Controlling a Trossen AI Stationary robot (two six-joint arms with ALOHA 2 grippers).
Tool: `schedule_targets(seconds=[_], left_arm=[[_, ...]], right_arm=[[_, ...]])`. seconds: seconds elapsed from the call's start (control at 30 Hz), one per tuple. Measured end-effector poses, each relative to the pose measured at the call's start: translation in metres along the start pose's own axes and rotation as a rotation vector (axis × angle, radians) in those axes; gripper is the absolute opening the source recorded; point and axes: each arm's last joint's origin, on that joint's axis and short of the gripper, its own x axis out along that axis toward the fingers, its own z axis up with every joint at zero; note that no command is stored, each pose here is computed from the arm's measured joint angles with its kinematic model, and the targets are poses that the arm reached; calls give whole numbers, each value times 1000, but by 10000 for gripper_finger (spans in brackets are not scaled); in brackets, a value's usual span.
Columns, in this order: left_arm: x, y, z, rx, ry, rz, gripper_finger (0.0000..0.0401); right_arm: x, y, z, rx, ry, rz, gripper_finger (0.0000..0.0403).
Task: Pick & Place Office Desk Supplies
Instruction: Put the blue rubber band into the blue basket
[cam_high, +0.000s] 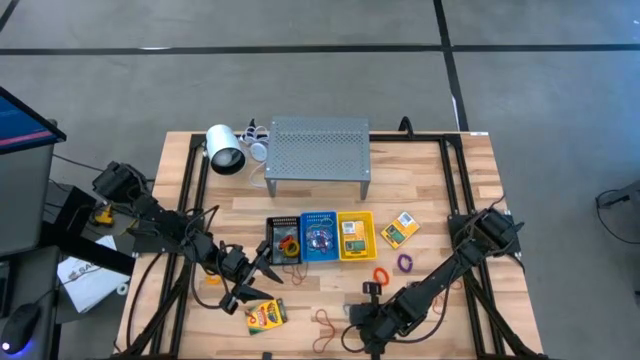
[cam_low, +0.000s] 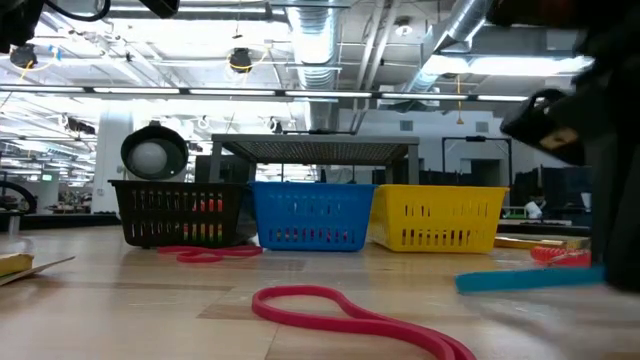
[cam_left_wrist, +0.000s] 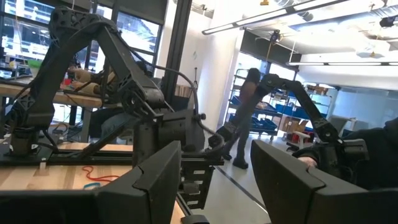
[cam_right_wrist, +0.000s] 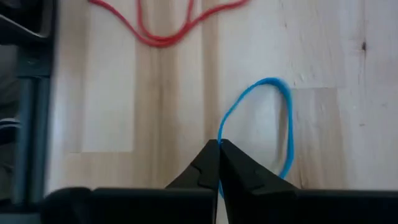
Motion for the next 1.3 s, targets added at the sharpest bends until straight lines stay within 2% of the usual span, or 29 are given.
schedule_targets(seconds=[0.27, 0.47, 0.73, 0.87, 1.07, 1.3], left_arm=[[0, 0, 0, 0, 1, -2, 191], [0, 0, 0, 0, 1, -2, 191], [0, 0, 0, 0, 1, -1, 191], [0, 0, 0, 0, 1, 1, 191], [0, 0, 0, 0, 1, 1, 191], [0, 0, 0, 0, 1, 1, 191]], right_arm=[[-40, -5, 13, -16, -61, 29, 1], [-86, -5, 23, -87, -210, 38, 0], [-138, -1, 16, -206, -397, -18, 0], [-143, -9, 3, -202, -434, -13, 0], [-138, -27, -17, -151, -544, 73, 0], [-137, -45, -33, -193, -760, 307, 0]])
